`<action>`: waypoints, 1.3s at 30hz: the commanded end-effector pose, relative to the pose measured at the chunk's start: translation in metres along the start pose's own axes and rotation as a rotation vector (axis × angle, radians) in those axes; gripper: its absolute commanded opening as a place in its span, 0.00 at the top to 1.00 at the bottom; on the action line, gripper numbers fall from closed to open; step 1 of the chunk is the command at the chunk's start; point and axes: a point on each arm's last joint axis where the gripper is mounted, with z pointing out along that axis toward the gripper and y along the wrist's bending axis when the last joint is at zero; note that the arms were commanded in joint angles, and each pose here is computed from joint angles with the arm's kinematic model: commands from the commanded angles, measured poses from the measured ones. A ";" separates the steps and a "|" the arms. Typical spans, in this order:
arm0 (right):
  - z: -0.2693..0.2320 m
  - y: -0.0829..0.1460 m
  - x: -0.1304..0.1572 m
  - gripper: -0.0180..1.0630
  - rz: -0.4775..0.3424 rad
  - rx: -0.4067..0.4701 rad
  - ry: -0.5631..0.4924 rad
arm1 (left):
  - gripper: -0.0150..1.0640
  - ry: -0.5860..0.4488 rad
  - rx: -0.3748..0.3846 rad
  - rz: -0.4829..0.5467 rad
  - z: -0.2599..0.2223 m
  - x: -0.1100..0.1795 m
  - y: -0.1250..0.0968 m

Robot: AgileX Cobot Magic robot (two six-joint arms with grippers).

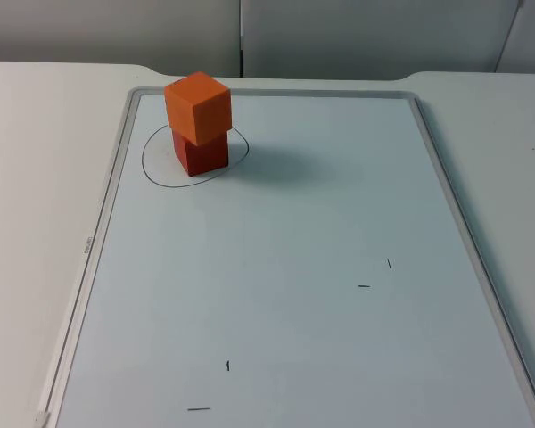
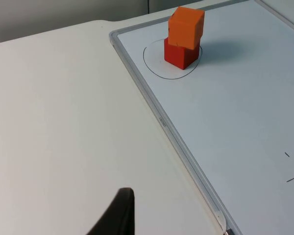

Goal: Pick up one cube with the left hand and another cube with the right hand. First place the cube in the right hand at the target position, then stack the cube in the left hand on top.

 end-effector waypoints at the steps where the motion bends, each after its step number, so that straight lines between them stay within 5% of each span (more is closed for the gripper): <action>1: 0.001 -0.002 0.000 0.01 0.021 0.022 -0.008 | 0.01 -0.008 0.004 -0.003 0.001 0.001 0.000; 23: 0.002 -0.001 0.001 0.01 0.037 0.039 -0.007 | 0.01 -0.008 0.004 -0.003 0.001 0.001 0.000; 39: 0.001 0.002 0.001 0.01 0.264 0.470 -0.003 | 0.01 -0.008 0.004 -0.003 0.001 0.001 0.000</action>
